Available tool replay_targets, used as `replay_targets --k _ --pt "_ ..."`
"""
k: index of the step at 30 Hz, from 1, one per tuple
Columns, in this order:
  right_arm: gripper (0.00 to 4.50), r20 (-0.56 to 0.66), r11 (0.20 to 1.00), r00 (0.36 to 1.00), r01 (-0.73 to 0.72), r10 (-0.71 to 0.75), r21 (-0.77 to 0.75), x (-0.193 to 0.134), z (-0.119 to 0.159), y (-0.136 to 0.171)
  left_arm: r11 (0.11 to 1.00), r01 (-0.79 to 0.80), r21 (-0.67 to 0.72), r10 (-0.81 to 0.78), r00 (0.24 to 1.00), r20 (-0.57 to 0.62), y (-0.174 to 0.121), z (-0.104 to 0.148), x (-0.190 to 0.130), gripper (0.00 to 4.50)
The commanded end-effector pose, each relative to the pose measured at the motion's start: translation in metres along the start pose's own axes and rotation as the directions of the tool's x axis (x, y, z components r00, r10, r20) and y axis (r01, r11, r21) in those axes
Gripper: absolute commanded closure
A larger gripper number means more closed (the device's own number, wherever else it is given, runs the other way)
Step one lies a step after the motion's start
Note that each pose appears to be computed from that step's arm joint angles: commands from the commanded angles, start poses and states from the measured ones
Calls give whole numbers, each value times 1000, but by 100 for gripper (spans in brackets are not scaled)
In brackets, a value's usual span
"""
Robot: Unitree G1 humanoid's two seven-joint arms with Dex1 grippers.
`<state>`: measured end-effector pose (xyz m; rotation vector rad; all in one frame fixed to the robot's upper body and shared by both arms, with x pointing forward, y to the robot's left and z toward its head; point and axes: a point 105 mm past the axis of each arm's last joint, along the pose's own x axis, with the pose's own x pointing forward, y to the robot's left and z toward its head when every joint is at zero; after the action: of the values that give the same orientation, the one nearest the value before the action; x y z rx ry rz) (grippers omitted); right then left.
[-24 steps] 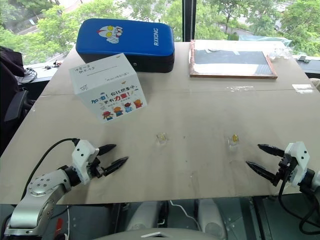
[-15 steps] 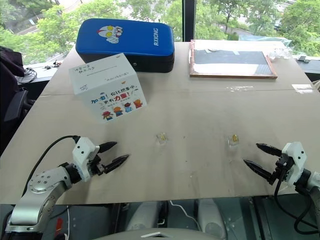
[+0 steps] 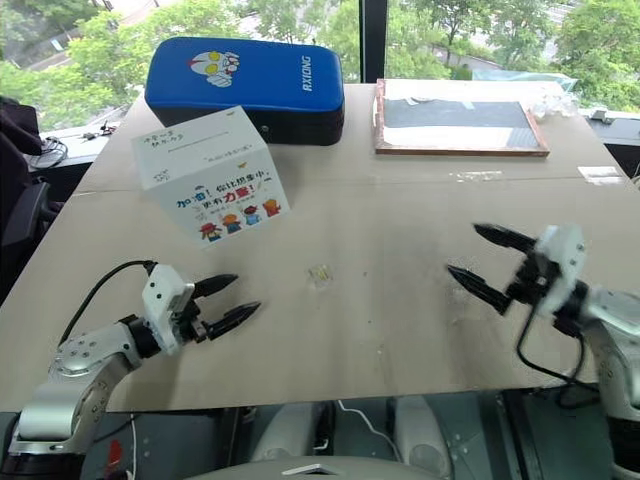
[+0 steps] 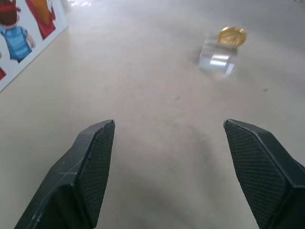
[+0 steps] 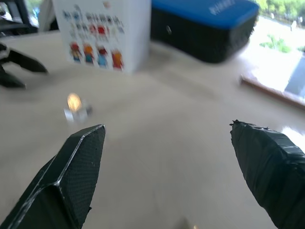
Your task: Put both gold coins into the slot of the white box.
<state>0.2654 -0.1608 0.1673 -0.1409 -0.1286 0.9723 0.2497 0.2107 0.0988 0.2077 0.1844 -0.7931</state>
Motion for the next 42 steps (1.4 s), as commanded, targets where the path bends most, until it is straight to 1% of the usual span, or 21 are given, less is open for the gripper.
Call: replay_targets --k 1,2,4,5,7,11,14,18,20,22,25,26,27,28,29,30,37,40,42 --pt "2 1 998 998 -58 58 -14 49 2 24 997 53 62 -55 998 35 1 23 -5 79" --pt "2 -14 997 998 -68 68 -20 62 -1 29 995 71 73 -74 997 27 1 25 -6 79" --pt "2 -92 995 992 -88 84 -40 87 -17 37 987 122 108 -123 992 -2 -2 29 -9 79" --pt "2 -140 993 985 -109 101 -53 96 -26 40 982 144 126 -143 990 -16 -2 32 -10 79" --pt "2 -181 991 977 -125 115 -45 110 -40 44 976 164 146 -161 986 -32 -2 39 -14 79" --pt "2 -158 975 964 -221 216 -15 127 -42 60 968 177 178 -166 983 -73 -4 44 -24 79" --pt "2 -164 970 958 -243 236 -23 134 -44 63 971 147 188 -140 989 -47 -3 50 -27 79" --pt "2 -168 965 953 -261 251 -38 139 -45 67 972 149 181 -142 989 -48 -7 48 -28 79" --pt "55 -165 960 949 -279 269 -37 142 -45 73 973 151 174 -144 988 -47 -9 47 -27 79" --pt "119 -173 957 945 -288 277 -42 143 -48 76 974 151 172 -145 988 -48 -9 47 -27 79" --pt "280 -200 954 940 -293 277 -55 145 -54 78 974 150 170 -144 988 -49 -7 47 -26 79" --pt "312 -203 956 941 -288 272 -53 145 -54 77 974 150 171 -144 988 -49 -7 47 -26 79" --pt "358 -207 957 941 -285 269 -52 146 -55 77 974 151 171 -145 988 -48 -7 48 -26 79" --pt "370 -215 957 940 -284 266 -53 146 -57 76 974 151 171 -145 988 -47 -6 48 -25 79" --pt "438 -224 957 937 -286 267 -56 146 -58 76 974 151 171 -145 988 -46 -6 49 -25 79" --pt "448 -229 956 936 -289 269 -59 145 -59 76 973 152 171 -146 988 -46 -6 49 -25 79" --pt "448 -173 965 952 -261 251 -38 146 -47 72 976 144 164 -141 990 -28 -5 51 -23 79" --pt "448 -91 972 968 -230 233 38 148 -32 67 983 131 130 -134 991 19 -5 55 -21 79" --pt "448 17 964 976 -219 219 147 150 -12 65 991 115 63 -121 988 91 -5 62 -17 79"
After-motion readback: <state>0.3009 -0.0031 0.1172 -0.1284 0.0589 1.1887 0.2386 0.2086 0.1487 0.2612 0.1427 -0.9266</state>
